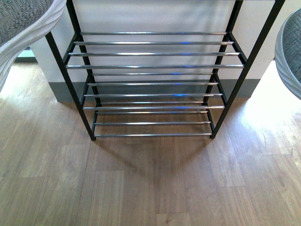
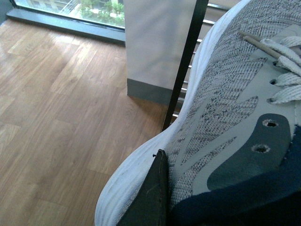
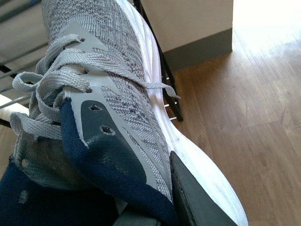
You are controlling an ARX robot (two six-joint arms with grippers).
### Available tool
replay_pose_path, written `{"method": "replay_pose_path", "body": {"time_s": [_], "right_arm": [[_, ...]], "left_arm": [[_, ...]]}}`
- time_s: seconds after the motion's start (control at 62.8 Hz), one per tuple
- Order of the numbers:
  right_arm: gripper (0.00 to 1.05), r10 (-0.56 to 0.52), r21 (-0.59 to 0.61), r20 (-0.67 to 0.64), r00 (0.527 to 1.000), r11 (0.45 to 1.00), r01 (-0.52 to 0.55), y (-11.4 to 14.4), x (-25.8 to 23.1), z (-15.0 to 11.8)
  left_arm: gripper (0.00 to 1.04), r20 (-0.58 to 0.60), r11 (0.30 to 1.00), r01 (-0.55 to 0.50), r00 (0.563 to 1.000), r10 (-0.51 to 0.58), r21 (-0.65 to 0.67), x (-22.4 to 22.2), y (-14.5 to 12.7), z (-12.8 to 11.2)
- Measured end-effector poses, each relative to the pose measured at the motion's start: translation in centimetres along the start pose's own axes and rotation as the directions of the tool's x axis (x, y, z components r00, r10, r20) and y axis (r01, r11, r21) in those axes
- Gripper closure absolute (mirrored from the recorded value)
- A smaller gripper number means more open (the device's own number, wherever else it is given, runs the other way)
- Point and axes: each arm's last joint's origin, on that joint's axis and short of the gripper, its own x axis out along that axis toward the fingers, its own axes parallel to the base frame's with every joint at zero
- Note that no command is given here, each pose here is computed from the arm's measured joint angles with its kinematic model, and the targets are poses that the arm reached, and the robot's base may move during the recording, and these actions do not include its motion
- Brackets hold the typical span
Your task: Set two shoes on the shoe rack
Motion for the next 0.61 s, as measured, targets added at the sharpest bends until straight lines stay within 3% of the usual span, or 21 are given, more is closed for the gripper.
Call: {"method": "replay_pose_path", "body": {"time_s": [0.605], "right_arm": [[1.03, 0.0, 0.0, 0.0, 1.0, 1.0, 0.0, 0.0, 0.0, 0.0]], "left_arm": [[1.03, -0.001, 1.0, 0.002, 1.0, -0.002, 0.0, 0.0, -0.01, 0.0]]}}
